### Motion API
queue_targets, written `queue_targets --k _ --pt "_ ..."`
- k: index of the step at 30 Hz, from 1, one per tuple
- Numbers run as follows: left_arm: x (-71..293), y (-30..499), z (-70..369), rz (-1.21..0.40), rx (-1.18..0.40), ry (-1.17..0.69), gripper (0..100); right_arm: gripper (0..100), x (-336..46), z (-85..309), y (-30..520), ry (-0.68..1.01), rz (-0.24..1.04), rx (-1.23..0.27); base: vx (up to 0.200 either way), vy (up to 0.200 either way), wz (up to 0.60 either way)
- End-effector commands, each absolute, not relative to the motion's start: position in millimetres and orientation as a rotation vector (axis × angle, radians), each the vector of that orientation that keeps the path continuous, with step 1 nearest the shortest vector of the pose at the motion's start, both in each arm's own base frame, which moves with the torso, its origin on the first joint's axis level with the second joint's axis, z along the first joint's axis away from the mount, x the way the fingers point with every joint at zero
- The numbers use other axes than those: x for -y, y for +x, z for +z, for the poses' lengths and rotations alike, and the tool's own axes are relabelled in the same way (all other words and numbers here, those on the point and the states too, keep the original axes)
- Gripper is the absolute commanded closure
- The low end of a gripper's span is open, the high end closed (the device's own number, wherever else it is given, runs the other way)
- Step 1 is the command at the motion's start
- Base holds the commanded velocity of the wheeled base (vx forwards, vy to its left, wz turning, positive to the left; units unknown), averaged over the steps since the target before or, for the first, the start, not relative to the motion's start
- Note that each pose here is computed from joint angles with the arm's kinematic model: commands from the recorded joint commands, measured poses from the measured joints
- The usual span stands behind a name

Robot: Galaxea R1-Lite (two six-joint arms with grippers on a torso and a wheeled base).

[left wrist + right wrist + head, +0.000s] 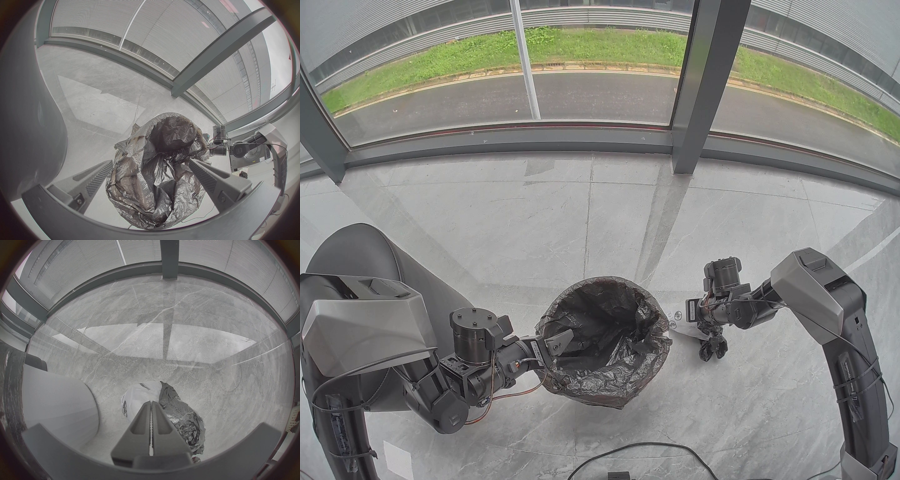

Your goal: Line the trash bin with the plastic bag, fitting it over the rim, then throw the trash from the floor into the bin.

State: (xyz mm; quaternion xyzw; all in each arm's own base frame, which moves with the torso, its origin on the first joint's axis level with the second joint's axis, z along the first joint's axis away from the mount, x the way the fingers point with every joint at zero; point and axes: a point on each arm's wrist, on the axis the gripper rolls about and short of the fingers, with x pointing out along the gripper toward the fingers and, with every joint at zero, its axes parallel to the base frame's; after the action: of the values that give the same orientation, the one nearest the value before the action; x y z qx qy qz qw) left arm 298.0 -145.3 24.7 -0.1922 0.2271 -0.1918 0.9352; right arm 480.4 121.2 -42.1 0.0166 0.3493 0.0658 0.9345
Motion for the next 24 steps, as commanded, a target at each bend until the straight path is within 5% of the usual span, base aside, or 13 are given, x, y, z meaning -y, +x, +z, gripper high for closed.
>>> queue_targets --k 1,24 --pt "145 298 25 -0.391 -0.463 -0.394 0 100 -123 -6 473 0.085 0.127 -0.673 0.000 0.000 0.00" --pt "145 297 27 -0.386 -0.453 -0.394 0 100 -123 104 407 0.130 0.177 -0.565 0.000 0.000 0.00"
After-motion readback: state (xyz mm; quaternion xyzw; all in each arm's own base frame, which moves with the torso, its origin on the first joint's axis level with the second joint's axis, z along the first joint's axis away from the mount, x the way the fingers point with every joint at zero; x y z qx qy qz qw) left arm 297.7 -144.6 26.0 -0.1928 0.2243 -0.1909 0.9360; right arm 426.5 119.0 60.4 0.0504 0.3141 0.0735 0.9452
